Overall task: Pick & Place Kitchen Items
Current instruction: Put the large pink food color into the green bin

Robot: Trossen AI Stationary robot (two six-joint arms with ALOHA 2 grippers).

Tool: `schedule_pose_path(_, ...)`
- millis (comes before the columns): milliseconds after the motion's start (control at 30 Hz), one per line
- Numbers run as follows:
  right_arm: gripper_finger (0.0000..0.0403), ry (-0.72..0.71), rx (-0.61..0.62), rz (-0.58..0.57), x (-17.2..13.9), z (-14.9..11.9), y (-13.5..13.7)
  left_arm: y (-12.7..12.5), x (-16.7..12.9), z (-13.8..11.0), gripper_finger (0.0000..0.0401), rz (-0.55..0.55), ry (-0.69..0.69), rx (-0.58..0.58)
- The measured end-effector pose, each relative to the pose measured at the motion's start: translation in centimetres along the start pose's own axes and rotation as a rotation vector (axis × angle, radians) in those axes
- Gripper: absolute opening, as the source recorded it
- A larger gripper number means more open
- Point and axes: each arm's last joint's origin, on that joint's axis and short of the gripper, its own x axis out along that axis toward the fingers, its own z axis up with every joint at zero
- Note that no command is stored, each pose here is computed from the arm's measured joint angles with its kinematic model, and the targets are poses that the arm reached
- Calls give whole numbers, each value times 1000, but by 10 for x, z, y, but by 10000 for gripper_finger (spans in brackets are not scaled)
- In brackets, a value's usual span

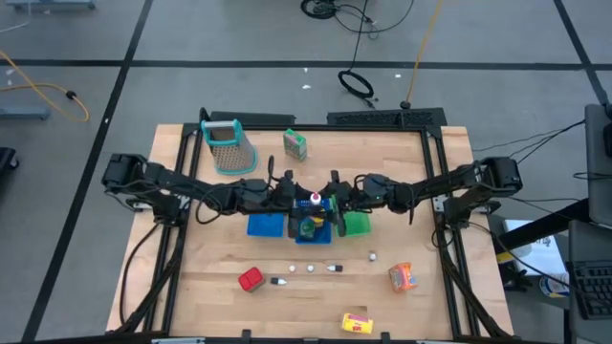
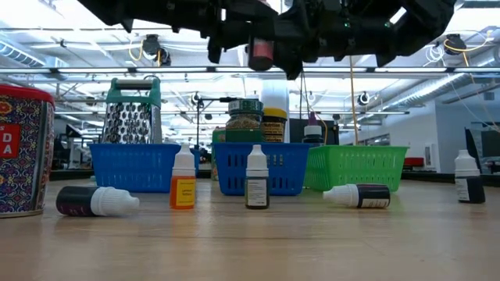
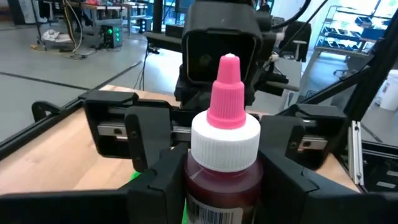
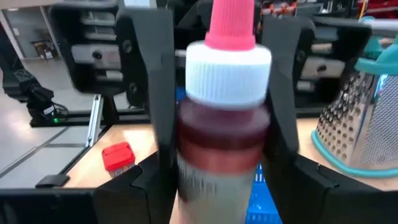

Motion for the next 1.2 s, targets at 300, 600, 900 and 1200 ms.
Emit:
schedule_pose_path(300, 109, 35, -19, 12, 0, -3, 3, -2, 11, 0, 146, -10, 20, 56)
schedule_pose_path(600, 83, 56, -33, 10, 0, -6, 3, -1, 10, 0, 168, -7, 34, 57)
schedule_pose_path(900, 81, 81, -26, 2, 0, -8, 3, -1, 6, 3, 170, 14, 58, 133)
schedule_pose_path(1200, 81, 96, -30, 3, 0, -9, 3, 0, -17, 20, 155, 29, 127, 159)
